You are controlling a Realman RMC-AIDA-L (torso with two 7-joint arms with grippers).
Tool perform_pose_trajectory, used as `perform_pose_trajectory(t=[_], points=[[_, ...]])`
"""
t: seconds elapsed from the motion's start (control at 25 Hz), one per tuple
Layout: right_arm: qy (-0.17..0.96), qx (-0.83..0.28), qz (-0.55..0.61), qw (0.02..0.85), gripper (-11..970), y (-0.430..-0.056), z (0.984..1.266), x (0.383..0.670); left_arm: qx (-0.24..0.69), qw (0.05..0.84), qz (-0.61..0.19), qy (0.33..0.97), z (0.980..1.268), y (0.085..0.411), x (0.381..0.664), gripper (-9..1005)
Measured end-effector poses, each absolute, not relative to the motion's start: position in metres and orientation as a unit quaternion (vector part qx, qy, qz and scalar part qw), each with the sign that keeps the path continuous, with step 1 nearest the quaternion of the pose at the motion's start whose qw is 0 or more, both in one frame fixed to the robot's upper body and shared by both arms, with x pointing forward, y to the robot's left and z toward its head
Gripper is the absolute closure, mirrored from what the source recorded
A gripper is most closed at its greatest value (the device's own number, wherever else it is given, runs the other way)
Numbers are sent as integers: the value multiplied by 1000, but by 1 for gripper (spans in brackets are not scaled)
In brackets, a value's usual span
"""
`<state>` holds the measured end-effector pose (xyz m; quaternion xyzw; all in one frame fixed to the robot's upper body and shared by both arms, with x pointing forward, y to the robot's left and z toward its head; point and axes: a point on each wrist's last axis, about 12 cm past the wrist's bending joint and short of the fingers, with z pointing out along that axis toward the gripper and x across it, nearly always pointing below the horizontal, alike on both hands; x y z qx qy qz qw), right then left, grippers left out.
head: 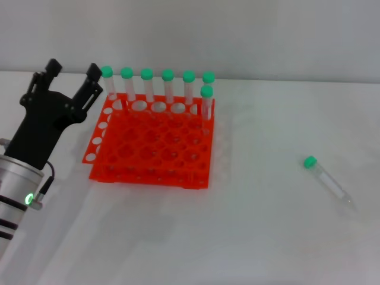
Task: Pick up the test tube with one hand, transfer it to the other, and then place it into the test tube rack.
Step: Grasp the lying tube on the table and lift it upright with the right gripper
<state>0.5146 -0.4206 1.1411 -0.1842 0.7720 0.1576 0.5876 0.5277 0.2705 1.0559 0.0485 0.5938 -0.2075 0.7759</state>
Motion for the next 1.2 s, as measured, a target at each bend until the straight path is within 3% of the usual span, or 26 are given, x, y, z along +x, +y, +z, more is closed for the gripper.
perform_pose_trajectory(t=[0.2, 0.52, 0.92, 1.2], points=[[809, -211, 194, 513, 314, -381, 1167, 545, 54, 774, -195, 600, 1055, 277, 529, 135], [888, -221, 121, 385, 314, -329, 1197, 585, 47, 777, -185, 600, 1055, 287, 528, 137], [917, -282, 69, 273, 315, -273, 1202, 597, 34, 780, -170, 601, 1055, 292, 529, 140], [932, -282, 34, 223, 315, -260, 1182, 597, 28, 782, -166, 600, 1056, 293, 531, 142]])
